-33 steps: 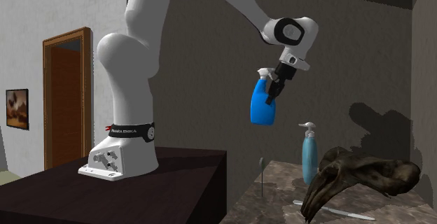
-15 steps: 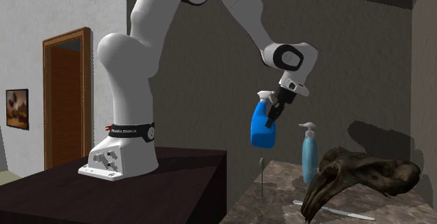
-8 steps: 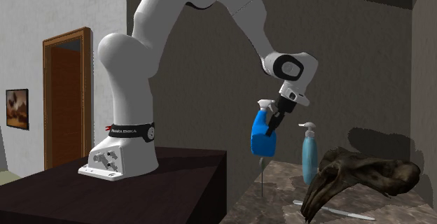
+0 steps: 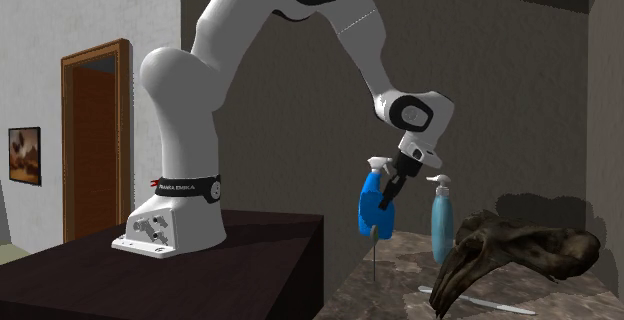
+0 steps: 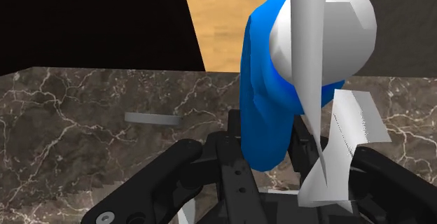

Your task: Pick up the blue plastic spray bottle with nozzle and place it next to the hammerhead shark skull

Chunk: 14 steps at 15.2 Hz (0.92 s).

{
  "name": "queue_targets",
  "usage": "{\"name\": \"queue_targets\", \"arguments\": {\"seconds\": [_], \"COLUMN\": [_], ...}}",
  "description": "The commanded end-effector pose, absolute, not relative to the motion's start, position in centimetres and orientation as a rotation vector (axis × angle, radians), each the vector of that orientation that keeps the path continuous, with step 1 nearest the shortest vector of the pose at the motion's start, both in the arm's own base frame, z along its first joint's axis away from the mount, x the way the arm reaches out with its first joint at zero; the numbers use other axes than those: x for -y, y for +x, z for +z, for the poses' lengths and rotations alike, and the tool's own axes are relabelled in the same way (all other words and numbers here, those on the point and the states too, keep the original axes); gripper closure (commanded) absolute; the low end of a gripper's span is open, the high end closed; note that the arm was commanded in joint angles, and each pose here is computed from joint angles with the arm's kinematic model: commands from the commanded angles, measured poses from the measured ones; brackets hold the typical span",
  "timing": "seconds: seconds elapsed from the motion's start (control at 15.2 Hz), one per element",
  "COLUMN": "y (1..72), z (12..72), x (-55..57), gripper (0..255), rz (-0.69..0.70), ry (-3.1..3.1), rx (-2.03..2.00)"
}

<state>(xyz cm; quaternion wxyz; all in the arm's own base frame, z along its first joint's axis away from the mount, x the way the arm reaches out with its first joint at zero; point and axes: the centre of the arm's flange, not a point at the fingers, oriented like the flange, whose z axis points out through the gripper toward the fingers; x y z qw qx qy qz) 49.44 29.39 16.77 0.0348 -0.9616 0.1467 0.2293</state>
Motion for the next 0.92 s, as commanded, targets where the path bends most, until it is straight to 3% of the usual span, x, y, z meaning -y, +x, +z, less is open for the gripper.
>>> {"name": "queue_targets", "arguments": {"seconds": [0.0, 0.86], "y": [49.4, 49.4], "z": [15.9, 10.2], "x": [-29.4, -29.4], "gripper": [255, 255], "rz": [0.704, 0.704], "ry": [-2.956, -2.956], "rx": [-0.451, -0.451]}}
